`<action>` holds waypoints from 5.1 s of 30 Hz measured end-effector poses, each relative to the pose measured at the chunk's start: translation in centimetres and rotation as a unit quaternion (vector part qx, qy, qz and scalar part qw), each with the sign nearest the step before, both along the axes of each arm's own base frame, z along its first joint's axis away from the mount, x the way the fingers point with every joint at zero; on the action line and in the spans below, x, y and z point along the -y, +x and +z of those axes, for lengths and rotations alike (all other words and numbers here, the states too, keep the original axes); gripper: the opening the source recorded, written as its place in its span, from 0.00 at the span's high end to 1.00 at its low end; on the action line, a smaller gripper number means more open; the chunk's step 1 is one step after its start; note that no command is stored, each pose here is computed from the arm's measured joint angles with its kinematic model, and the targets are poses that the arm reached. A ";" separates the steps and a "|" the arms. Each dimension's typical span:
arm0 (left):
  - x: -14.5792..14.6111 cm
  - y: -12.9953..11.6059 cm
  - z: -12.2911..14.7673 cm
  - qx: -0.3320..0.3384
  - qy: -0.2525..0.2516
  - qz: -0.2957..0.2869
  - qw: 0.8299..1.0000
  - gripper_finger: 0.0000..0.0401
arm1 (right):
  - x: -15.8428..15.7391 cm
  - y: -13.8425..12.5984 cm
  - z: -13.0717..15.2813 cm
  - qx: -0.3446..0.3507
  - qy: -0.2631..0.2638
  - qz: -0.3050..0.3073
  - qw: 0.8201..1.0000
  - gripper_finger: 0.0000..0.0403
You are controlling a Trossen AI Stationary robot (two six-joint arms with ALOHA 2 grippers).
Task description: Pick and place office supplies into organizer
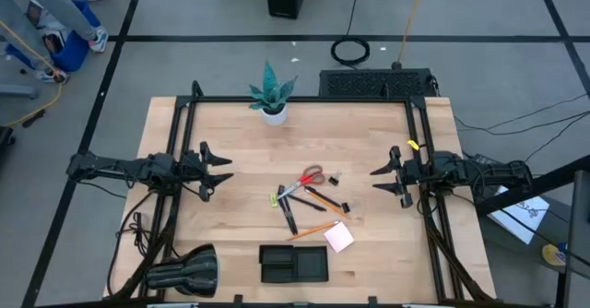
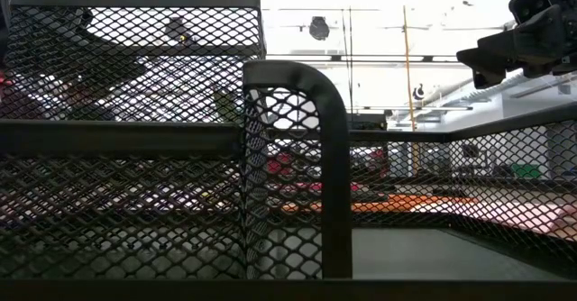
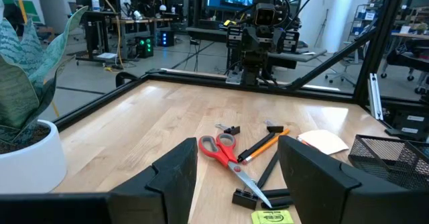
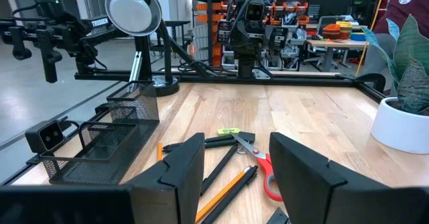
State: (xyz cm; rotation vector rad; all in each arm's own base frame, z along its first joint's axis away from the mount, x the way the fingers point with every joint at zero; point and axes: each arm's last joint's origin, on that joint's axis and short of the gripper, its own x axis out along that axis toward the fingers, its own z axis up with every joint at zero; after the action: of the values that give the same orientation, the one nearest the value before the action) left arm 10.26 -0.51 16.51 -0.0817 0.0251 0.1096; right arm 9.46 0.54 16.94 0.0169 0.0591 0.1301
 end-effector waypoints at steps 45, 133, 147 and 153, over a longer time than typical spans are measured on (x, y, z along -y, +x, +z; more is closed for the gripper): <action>0.0 -0.1 2.0 0.121 -0.196 -0.017 0.973 0.47 | 0.6 0.7 0.9 0.075 0.180 -0.105 0.975 0.60; -0.9 0.1 -0.3 0.045 -0.224 0.169 0.959 0.47 | -4.8 8.6 -4.3 -0.269 -0.067 0.054 0.959 0.51; -0.7 0.5 -0.9 0.015 -0.234 0.160 0.959 0.47 | -3.2 9.4 -5.5 -0.289 -0.078 0.057 0.953 0.39; -0.7 0.7 -1.2 0.001 -0.237 0.164 0.958 0.47 | -3.3 9.8 -6.8 -0.307 -0.078 0.070 0.946 0.41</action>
State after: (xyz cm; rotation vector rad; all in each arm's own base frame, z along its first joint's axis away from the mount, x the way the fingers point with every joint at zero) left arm 10.91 0.19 15.34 -0.5664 0.0350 0.4357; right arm 19.25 3.86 10.19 -0.1061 0.6959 0.2591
